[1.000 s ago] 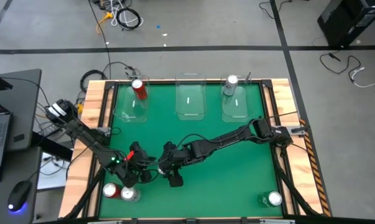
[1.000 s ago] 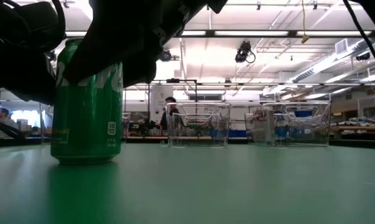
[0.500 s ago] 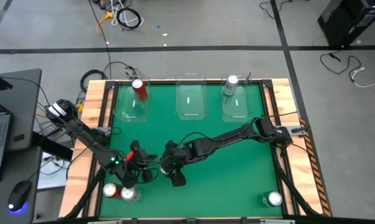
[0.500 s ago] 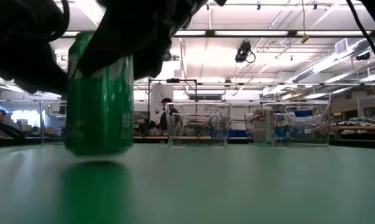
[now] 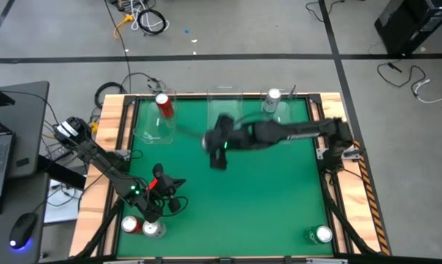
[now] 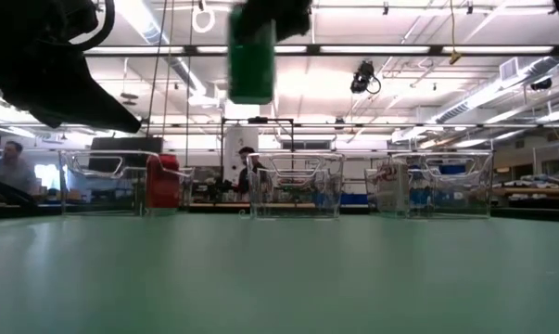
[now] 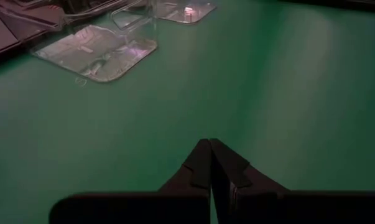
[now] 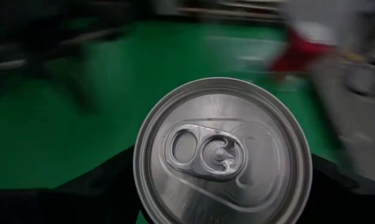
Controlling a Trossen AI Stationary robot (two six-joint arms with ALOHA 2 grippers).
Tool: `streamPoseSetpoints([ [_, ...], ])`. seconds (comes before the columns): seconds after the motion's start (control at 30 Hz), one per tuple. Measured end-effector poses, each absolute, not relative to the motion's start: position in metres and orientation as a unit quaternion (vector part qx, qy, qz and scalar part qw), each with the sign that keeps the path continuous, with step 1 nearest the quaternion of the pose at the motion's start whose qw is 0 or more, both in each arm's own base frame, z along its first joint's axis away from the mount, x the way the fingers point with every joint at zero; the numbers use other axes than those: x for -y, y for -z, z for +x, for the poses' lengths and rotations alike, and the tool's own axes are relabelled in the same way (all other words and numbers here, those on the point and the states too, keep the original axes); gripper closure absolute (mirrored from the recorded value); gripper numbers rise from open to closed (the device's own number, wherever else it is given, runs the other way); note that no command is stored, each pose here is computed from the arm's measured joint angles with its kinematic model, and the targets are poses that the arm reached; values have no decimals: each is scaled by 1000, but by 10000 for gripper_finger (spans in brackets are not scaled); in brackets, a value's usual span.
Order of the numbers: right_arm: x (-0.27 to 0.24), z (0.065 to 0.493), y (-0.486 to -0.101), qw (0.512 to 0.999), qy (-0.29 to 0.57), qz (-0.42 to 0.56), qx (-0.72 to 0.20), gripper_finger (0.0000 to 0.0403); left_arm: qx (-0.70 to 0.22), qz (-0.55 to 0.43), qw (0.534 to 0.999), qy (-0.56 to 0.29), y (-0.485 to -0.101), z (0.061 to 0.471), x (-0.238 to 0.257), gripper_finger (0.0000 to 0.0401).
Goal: Sort soda cans
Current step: Put the left green soda can into the center transparent bin
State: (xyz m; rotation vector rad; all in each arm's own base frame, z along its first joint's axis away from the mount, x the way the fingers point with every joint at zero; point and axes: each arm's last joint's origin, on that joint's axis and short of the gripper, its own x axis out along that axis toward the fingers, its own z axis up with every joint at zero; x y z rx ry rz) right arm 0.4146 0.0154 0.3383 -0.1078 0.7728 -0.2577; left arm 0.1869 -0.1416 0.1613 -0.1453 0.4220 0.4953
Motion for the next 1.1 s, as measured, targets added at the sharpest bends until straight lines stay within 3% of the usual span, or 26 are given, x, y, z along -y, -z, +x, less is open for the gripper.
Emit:
streamPoseSetpoints([
  [0.17, 49, 395, -362, 910, 211, -36, -356, 91, -207, -72, 945, -243, -161, 187, 142, 400],
  [0.33, 118, 388, -357, 894, 270, -15, -357, 91, -206, -73, 945, -243, -162, 187, 142, 400],
  [0.73, 239, 404, -264, 886, 247, 69, -387, 91, -205, -75, 945, -243, -162, 187, 142, 400],
  [0.93, 268, 405, -221, 879, 229, 92, -407, 91, -205, -78, 945, -243, -162, 187, 142, 400],
  [1.1, 279, 404, -210, 883, 220, 103, -402, 91, -207, -78, 945, -242, -161, 187, 142, 400],
])
